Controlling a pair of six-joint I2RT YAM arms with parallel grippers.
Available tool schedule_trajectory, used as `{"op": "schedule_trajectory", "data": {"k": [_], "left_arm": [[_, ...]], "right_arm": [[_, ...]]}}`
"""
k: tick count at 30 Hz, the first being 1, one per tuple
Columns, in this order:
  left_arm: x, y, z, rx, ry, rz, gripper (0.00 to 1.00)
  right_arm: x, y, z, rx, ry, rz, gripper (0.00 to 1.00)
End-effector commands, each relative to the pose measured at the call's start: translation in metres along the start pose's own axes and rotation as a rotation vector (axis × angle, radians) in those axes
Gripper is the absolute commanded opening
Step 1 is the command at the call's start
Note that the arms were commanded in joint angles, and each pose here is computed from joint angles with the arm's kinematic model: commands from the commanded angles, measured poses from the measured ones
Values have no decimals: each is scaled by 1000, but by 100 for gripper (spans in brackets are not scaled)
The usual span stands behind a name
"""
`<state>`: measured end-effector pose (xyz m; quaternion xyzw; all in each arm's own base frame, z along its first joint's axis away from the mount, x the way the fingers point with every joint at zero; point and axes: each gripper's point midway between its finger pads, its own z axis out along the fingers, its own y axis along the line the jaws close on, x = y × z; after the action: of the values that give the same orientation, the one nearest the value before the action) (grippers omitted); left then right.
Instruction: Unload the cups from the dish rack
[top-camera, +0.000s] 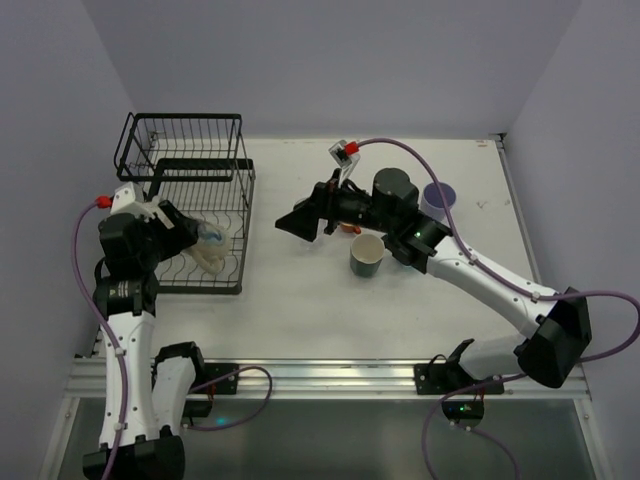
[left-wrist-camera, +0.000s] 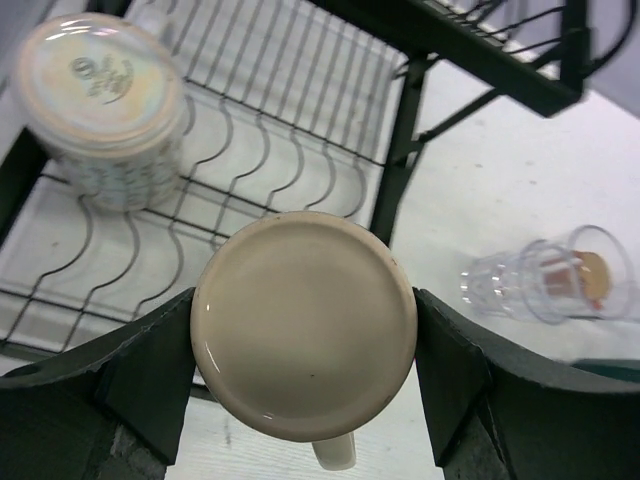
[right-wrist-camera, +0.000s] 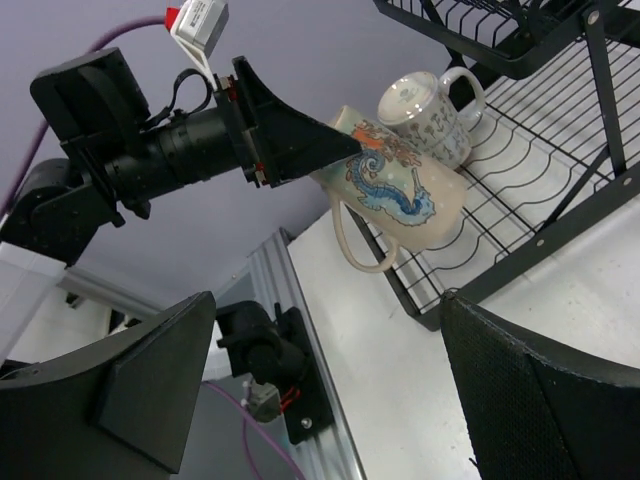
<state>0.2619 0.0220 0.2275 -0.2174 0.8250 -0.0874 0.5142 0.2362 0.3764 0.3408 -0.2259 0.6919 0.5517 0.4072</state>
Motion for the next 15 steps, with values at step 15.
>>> {"op": "schedule_trajectory", "data": {"k": [15], "left_arm": [[-58, -188, -84, 924, -102, -21, 0]], "right_arm": [[20, -20, -8, 16, -150, 219, 95]]}}
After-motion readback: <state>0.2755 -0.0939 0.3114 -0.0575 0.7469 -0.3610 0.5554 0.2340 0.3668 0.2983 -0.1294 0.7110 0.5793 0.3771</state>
